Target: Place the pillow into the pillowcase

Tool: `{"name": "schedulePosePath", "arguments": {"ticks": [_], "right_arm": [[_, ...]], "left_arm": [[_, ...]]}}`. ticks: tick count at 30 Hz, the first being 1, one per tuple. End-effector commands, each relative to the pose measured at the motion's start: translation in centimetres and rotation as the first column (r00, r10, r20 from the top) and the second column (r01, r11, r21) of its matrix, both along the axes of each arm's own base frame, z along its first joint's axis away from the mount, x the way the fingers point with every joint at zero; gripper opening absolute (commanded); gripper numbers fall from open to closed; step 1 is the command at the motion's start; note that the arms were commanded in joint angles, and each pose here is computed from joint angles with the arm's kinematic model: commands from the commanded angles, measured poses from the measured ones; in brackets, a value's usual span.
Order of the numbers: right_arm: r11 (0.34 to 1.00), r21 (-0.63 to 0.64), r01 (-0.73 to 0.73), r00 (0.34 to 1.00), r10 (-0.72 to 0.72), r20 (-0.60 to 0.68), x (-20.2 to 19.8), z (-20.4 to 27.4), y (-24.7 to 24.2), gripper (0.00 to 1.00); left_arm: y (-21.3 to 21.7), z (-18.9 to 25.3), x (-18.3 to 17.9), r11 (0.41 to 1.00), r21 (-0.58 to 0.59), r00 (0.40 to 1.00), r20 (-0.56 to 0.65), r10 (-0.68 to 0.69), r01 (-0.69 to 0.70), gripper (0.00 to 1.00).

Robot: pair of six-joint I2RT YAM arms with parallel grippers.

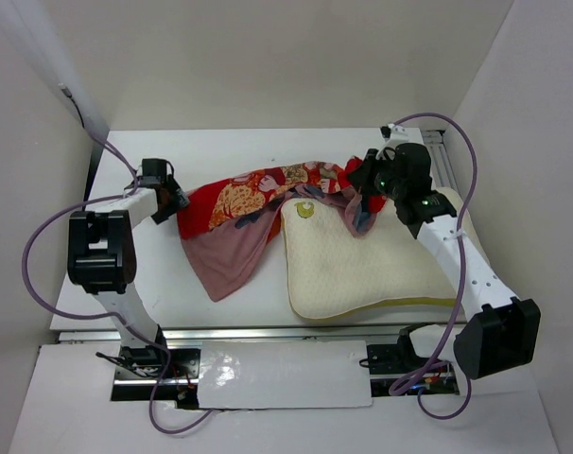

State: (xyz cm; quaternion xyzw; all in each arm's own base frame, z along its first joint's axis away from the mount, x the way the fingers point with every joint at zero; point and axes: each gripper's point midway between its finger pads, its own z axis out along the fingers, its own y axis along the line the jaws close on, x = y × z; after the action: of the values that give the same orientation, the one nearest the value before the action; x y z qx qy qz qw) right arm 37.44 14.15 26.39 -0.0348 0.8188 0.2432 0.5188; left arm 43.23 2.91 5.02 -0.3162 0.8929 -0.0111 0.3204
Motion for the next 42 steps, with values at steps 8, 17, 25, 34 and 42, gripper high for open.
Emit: {"name": "schedulePosePath", "arguments": {"ticks": [8,17,25,34,42], "right_arm": [[0.999,-0.031,0.017,1.000,-0.016,0.018,0.1,1.6,-0.1,0.00],[0.999,-0.037,0.034,0.999,-0.033,0.019,0.2,1.5,-0.4,0.00],[0.998,0.016,0.068,0.962,-0.070,0.263,8.3,10.6,0.9,0.00],[0.954,0.297,-0.029,0.706,-0.191,0.682,17.5,33.9,0.4,0.00],[0.937,0.228,-0.264,0.788,0.073,0.611,12.5,22.9,2.1,0.01]], "left_arm": [[-1.2,2.1,4.0,0.993,-0.062,0.986,0.142,-0.087,0.096,0.48],[-1.6,2.0,4.4,0.989,-0.066,0.981,0.150,-0.121,0.132,0.00],[0.2,16.6,9.6,0.984,-0.089,0.898,0.427,-0.101,0.153,0.00],[12.4,46.6,5.0,0.994,-0.076,0.591,0.806,0.011,0.085,0.00],[17.5,39.8,-3.6,0.997,-0.015,0.711,0.700,0.068,-0.080,0.00]]}}
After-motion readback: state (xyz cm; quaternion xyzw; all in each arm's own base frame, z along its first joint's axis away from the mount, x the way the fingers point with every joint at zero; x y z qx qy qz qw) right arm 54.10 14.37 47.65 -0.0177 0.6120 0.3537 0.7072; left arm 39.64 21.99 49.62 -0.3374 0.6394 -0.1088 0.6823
